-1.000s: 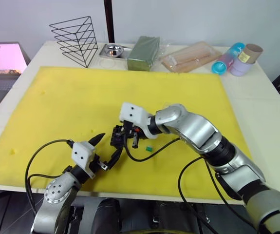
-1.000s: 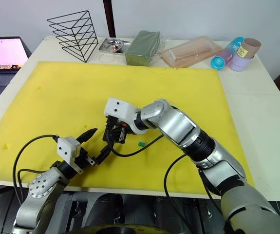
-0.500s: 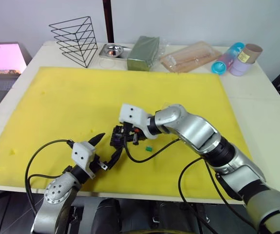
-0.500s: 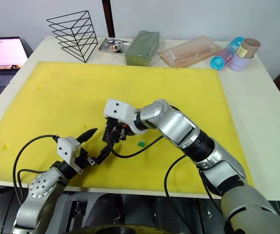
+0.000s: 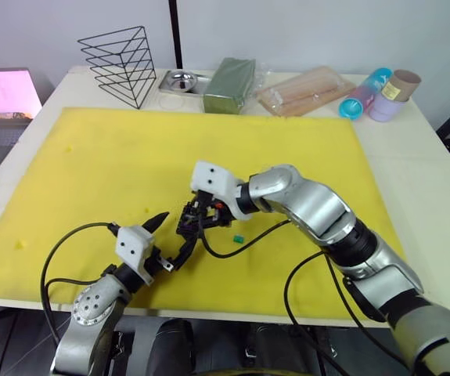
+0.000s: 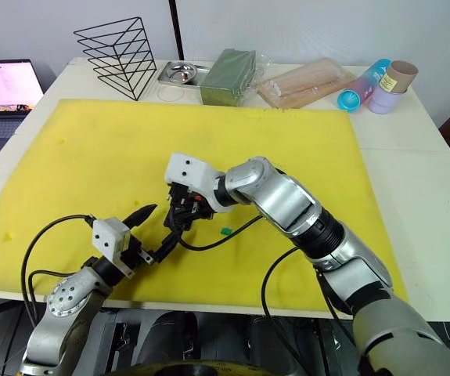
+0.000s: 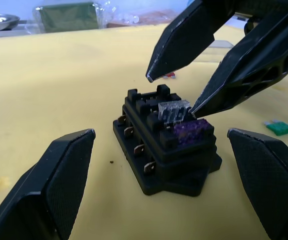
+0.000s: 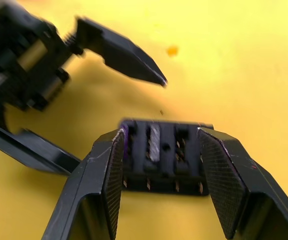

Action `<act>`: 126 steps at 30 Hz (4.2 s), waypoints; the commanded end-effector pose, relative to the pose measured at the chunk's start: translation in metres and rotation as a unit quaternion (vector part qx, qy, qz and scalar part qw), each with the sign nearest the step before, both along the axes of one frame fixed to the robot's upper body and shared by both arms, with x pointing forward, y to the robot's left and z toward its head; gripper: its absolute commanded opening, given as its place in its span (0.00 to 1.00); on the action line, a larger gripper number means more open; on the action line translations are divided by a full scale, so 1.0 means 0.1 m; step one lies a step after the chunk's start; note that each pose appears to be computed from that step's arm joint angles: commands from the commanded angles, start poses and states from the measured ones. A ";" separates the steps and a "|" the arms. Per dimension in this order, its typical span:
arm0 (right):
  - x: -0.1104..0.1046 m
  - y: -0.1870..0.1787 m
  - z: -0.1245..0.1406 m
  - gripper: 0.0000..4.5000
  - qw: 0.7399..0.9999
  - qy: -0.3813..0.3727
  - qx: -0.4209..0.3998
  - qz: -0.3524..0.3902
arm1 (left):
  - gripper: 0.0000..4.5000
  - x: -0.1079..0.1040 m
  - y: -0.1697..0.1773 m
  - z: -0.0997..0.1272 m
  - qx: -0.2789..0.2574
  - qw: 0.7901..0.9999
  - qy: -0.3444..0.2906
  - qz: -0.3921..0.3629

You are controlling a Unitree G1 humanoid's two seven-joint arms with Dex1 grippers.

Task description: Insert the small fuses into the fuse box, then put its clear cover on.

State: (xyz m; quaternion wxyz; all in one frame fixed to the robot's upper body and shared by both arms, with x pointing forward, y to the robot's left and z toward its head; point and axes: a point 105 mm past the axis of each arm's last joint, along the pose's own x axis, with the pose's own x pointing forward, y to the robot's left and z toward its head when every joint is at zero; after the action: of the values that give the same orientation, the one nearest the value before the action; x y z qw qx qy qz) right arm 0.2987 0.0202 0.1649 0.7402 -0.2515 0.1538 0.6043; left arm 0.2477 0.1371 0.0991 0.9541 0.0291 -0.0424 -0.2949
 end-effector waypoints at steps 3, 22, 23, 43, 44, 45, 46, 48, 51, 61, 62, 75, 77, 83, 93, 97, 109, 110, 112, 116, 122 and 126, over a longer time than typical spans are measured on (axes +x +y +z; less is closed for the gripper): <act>-0.06 0.02 0.24 0.55 0.998 -0.004 0.047 0.031 | 1.00 0.00 -0.04 0.12 -0.003 1.000 -0.021 -0.007; 0.00 -0.06 0.03 0.01 0.996 -0.029 0.079 0.041 | 1.00 0.02 -0.04 0.16 -0.001 1.000 -0.023 -0.012; 0.00 -0.06 0.02 0.01 0.996 -0.028 0.079 0.039 | 1.00 0.02 -0.04 0.16 -0.001 1.000 -0.023 -0.012; 0.00 -0.08 -0.21 0.01 0.998 -0.014 0.047 0.027 | 1.00 0.00 -0.03 0.14 0.001 1.000 -0.021 -0.011; 0.00 -0.08 -0.22 0.01 0.998 -0.013 0.047 0.026 | 1.00 0.00 -0.04 0.14 0.001 1.000 -0.020 -0.011; 0.00 -0.08 -0.22 0.01 0.999 -0.012 0.047 0.026 | 1.00 0.00 -0.04 0.14 0.001 1.000 -0.020 -0.011; 0.01 -0.11 -0.27 0.01 0.999 -0.009 0.038 0.020 | 1.00 -0.01 -0.03 0.13 0.001 1.000 -0.019 -0.011; 0.03 -0.14 -0.33 0.01 1.000 -0.006 0.027 0.013 | 1.00 -0.02 -0.02 0.12 0.002 1.000 -0.018 -0.010; 0.03 -0.16 -0.38 0.01 1.000 -0.009 0.014 0.011 | 1.00 -0.03 -0.02 0.12 0.002 1.000 -0.017 -0.010; 0.05 -0.22 -0.56 0.01 1.000 -0.011 -0.022 0.009 | 1.00 -0.05 -0.01 0.10 0.003 1.000 -0.016 -0.007; 0.04 -0.22 -0.57 0.01 1.000 -0.010 -0.023 0.009 | 1.00 -0.05 -0.01 0.10 0.004 1.000 -0.016 -0.007; 0.10 -0.33 -0.80 0.01 0.999 0.007 -0.046 -0.009 | 1.00 -0.02 0.00 0.12 0.008 1.000 -0.020 -0.004; 0.10 -0.34 -0.82 0.01 0.999 0.012 -0.045 -0.011 | 1.00 -0.02 -0.01 0.12 0.008 1.000 -0.021 -0.003; 0.10 -0.33 -0.81 0.01 0.999 0.011 -0.042 -0.010 | 1.00 -0.01 -0.01 0.13 0.008 1.000 -0.021 -0.003; 0.06 -0.25 -0.64 0.01 1.000 -0.002 -0.013 0.011 | 1.00 0.01 0.00 0.11 0.009 1.000 -0.017 -0.008; 0.04 -0.28 -0.69 0.01 1.000 0.003 -0.024 0.010 | 1.00 0.02 0.00 0.11 0.009 1.000 -0.018 -0.010; 0.02 -0.32 -0.81 0.01 0.999 0.021 -0.043 -0.001 | 1.00 0.02 0.01 0.06 0.012 1.000 -0.013 -0.013; 0.02 -0.33 -0.82 0.01 0.999 0.021 -0.044 -0.002 | 1.00 0.01 0.00 0.06 0.011 1.000 -0.012 -0.013; 0.02 -0.33 -0.85 0.01 0.999 0.021 -0.048 -0.003 | 1.00 0.01 0.00 0.04 0.012 1.000 -0.009 -0.014; 0.05 -0.34 -0.86 0.01 0.999 0.016 -0.046 -0.006 | 1.00 0.00 -0.01 0.04 0.012 1.000 -0.009 -0.014; 0.07 -0.27 -0.70 0.01 1.000 0.006 -0.008 -0.001 | 1.00 0.00 0.00 0.04 0.011 1.000 -0.009 -0.010; 0.06 -0.20 -0.57 0.01 1.000 -0.011 0.026 0.009 | 1.00 0.01 0.01 0.04 0.009 1.000 -0.010 -0.007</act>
State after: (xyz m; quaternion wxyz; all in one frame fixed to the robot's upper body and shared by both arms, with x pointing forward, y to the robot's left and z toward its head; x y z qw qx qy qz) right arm 0.3039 0.0054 0.1248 0.7399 -0.2483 0.0948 0.6180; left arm 0.2494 0.1381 0.0947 0.9519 0.0354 -0.0287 -0.3030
